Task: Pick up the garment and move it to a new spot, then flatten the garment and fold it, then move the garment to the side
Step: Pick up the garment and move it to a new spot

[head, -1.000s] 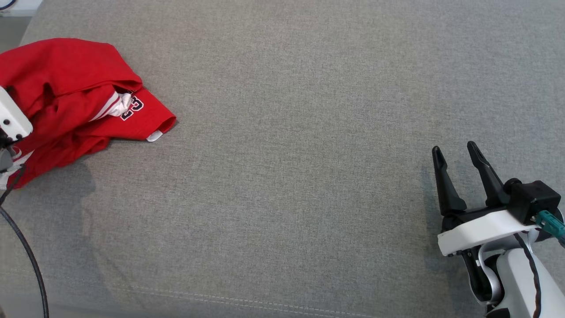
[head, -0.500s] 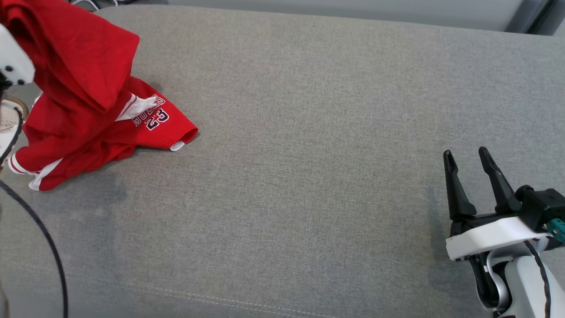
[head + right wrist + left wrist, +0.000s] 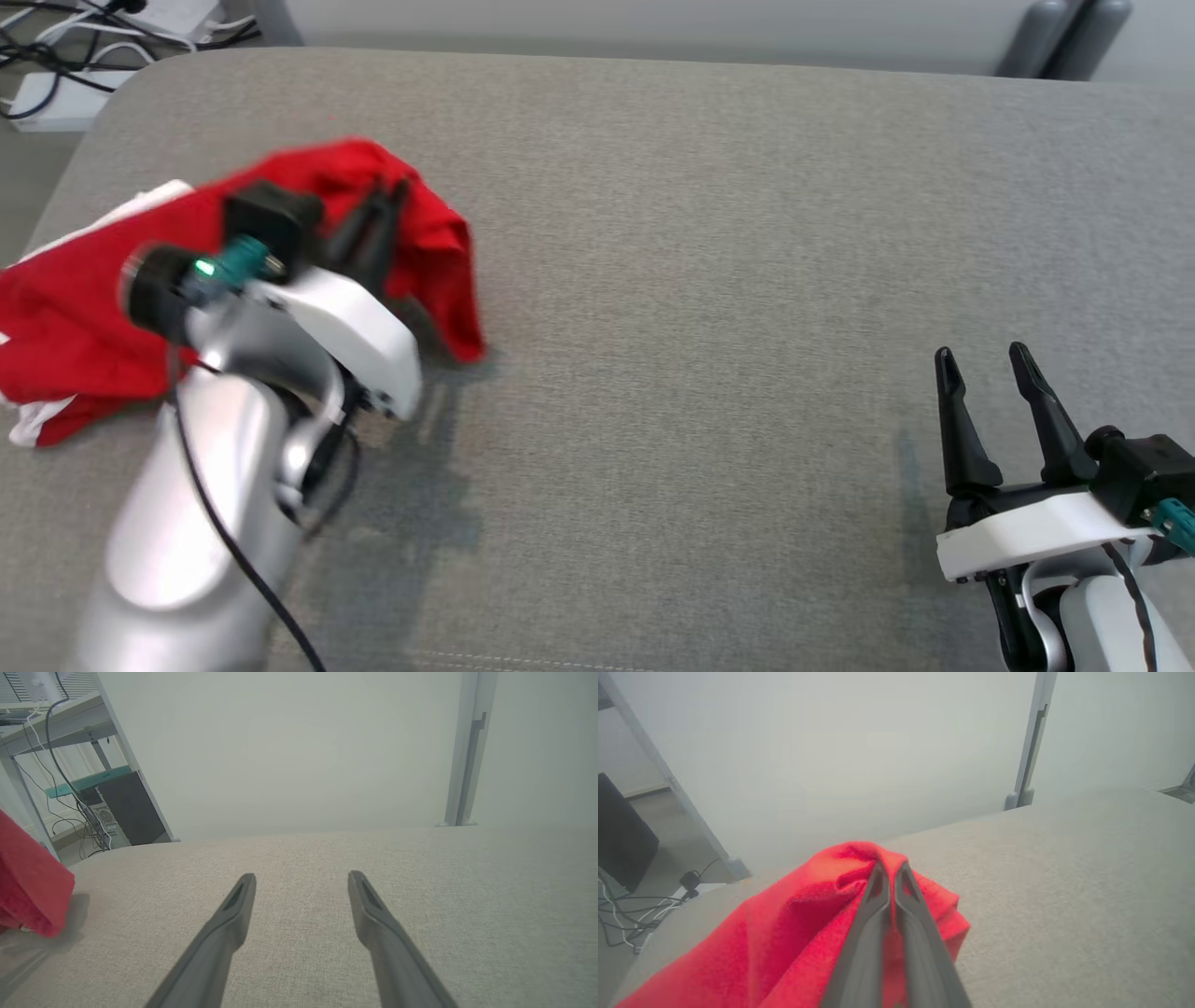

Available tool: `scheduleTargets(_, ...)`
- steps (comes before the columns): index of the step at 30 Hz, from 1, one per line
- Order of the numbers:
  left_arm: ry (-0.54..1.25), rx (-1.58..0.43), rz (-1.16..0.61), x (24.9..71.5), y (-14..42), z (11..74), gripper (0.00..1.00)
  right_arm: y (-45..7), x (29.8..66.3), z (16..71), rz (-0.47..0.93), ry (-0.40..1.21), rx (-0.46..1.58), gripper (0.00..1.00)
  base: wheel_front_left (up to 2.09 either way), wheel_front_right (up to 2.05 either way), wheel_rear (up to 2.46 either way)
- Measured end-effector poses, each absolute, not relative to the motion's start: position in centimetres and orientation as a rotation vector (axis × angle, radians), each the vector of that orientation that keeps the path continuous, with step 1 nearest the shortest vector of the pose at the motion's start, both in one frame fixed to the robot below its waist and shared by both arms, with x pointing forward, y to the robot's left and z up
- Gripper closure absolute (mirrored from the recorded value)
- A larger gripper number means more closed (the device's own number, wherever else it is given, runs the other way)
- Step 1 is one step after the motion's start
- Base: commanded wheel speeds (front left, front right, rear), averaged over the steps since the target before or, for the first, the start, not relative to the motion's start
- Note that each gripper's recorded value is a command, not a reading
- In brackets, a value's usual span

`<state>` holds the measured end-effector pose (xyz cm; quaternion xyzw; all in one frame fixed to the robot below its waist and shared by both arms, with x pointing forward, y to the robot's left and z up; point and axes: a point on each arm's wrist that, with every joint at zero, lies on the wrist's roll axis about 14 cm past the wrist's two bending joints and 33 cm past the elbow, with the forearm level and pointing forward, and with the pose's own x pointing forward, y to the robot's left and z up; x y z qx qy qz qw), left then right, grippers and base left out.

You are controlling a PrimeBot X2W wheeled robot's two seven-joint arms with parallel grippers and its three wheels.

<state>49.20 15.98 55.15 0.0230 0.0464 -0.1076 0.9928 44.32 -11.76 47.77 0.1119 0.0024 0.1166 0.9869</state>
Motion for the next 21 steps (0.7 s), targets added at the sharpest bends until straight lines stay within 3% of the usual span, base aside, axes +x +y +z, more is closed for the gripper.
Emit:
scheduleTargets(10, 0.206, -0.055, -0.557, 46.5, 1.5, 51.3, 1.00, -17.0, 42.3, 48.6, 0.075, -0.027, 0.226, 0.00, 0.00, 0.00, 0.00)
scheduleTargets(21, 0.297, -0.055, -0.946, 42.7, -12.6, 48.6, 1.00, -23.9, 37.0, 48.0, -0.151, -0.005, 0.224, 0.00, 0.00, 0.00, 0.00)
